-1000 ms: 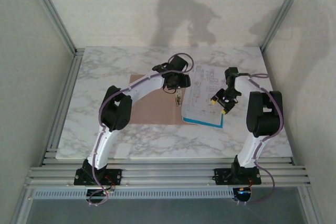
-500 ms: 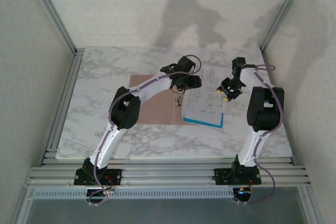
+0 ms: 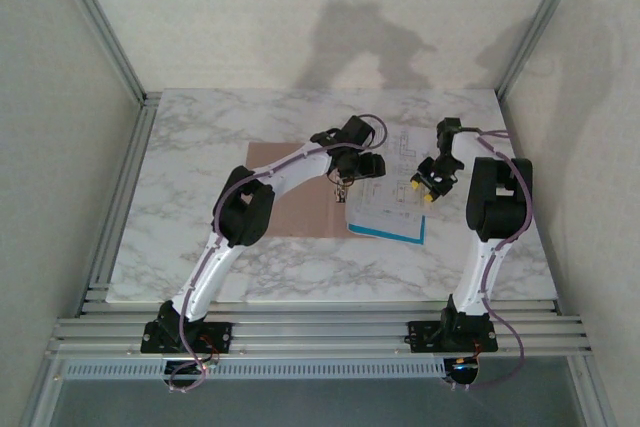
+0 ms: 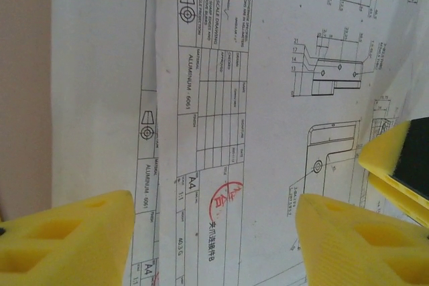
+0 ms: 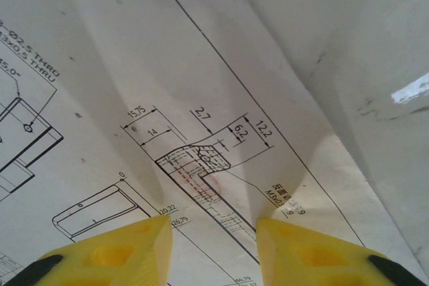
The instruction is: Put the files into the folder
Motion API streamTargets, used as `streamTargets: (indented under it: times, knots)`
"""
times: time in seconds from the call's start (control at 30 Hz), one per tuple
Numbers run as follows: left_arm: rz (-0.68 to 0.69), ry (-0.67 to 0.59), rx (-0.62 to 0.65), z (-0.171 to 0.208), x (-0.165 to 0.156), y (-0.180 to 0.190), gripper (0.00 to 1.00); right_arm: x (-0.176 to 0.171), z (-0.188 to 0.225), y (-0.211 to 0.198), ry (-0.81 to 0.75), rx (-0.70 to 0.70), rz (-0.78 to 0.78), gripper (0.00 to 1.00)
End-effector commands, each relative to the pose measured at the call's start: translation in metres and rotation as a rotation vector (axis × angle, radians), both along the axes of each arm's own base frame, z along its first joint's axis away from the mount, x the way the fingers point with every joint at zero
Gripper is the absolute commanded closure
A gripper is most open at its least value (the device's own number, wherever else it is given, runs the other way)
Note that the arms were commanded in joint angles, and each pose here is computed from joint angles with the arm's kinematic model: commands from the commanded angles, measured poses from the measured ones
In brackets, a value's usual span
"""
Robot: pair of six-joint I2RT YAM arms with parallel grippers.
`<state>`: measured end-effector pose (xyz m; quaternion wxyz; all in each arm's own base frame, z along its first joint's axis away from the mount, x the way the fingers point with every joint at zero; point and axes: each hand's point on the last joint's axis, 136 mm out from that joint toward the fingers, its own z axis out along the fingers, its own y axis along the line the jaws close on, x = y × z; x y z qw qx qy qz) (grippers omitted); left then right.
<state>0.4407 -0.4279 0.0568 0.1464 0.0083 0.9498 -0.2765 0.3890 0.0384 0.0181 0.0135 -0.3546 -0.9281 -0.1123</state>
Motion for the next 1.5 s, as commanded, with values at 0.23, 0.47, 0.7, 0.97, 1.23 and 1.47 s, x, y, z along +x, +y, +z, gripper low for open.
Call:
streamTargets:
  times: [0.23, 0.47, 0.7, 0.97, 1.23, 1.47]
  knots:
    - [-0.052, 0.038, 0.041, -0.035, -0.013, -0.001, 0.41, -0.013, -0.015, 0.001, 0.054, 0.008, 0.022, 0.61]
    - [-0.071, 0.032, 0.013, -0.032, -0.016, -0.010, 0.52, -0.013, -0.017, 0.002, 0.056, 0.020, 0.022, 0.62]
    - [-0.076, 0.028, 0.008, -0.031, -0.018, -0.013, 0.62, -0.013, -0.018, 0.004, 0.059, 0.028, 0.022, 0.62]
    - [-0.060, 0.006, 0.015, -0.020, -0.013, -0.010, 1.00, -0.009, -0.011, 0.003, 0.034, 0.023, 0.021, 0.61]
    - [-0.021, 0.007, -0.020, 0.008, -0.012, 0.000, 1.00, 0.019, 0.057, -0.002, -0.177, -0.023, 0.027, 0.46]
    - [0.014, 0.014, -0.021, 0.028, -0.022, 0.037, 1.00, 0.015, 0.085, 0.014, -0.253, 0.013, 0.060, 0.44]
